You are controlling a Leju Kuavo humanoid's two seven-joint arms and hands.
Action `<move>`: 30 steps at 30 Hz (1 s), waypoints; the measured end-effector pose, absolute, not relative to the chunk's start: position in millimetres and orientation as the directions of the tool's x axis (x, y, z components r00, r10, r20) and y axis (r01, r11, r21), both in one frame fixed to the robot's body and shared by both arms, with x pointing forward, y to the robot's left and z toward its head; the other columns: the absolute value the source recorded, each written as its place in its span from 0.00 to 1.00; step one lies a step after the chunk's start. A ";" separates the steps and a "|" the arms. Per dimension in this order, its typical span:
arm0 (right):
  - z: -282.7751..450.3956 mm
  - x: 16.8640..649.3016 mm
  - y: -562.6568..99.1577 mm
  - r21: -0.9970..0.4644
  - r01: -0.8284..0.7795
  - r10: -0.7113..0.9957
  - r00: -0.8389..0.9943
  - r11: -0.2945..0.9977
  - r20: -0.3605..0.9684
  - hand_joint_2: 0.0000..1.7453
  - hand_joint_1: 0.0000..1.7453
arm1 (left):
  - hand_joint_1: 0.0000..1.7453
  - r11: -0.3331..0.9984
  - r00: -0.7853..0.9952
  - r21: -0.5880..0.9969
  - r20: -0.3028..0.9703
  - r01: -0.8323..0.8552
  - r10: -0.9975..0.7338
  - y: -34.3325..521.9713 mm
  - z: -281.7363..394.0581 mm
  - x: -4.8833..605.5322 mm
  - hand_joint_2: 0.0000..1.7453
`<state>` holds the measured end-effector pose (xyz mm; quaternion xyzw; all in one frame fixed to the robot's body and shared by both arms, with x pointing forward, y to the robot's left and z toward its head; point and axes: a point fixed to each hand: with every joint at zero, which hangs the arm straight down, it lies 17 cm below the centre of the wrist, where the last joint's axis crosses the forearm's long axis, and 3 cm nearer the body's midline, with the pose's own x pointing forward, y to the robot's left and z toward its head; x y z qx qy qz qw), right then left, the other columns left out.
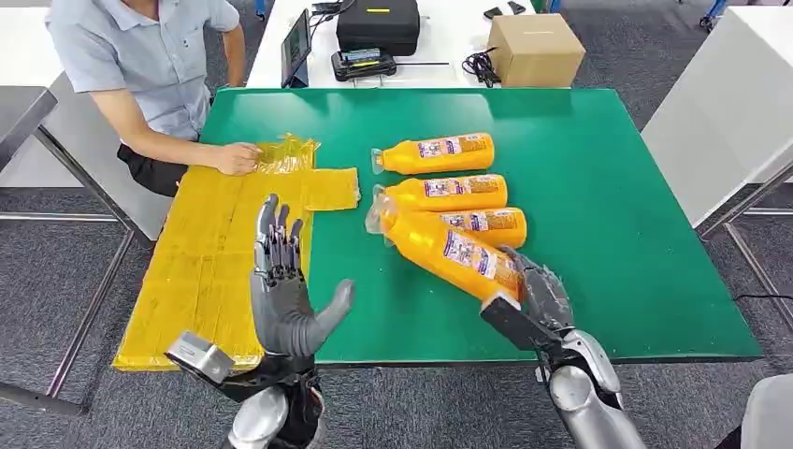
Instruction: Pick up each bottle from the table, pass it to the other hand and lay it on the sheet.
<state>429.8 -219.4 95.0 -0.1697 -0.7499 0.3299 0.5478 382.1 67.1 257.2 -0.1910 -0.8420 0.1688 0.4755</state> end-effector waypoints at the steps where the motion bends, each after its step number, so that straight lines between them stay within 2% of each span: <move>1: 102.3 429.5 -216.4 -0.669 -0.098 0.601 -0.359 0.737 0.714 1.00 1.00 | 0.00 0.848 -0.430 -0.496 0.735 0.187 0.525 63.0 247.3 383.1 1.00; 8: 134.0 426.1 -200.9 -0.608 -0.083 0.521 -0.434 0.789 0.735 1.00 1.00 | 0.00 0.725 -0.221 -0.648 0.691 0.234 0.689 56.5 188.8 385.5 1.00; 17: 157.1 419.0 -180.5 -0.558 -0.117 0.437 -0.500 0.822 0.748 1.00 1.00 | 0.00 0.694 -0.173 -0.662 0.676 0.284 0.716 50.1 172.1 379.7 1.00; 23: 162.4 413.1 -152.8 -0.556 -0.194 0.386 -0.539 0.808 0.748 1.00 1.00 | 0.00 0.698 -0.156 -0.640 0.691 0.322 0.706 40.5 166.4 381.1 1.00; 30: 165.0 411.2 -142.3 -0.558 -0.212 0.371 -0.553 0.803 0.745 1.00 1.00 | 0.00 0.704 -0.146 -0.634 0.701 0.320 0.698 38.2 161.3 384.4 1.00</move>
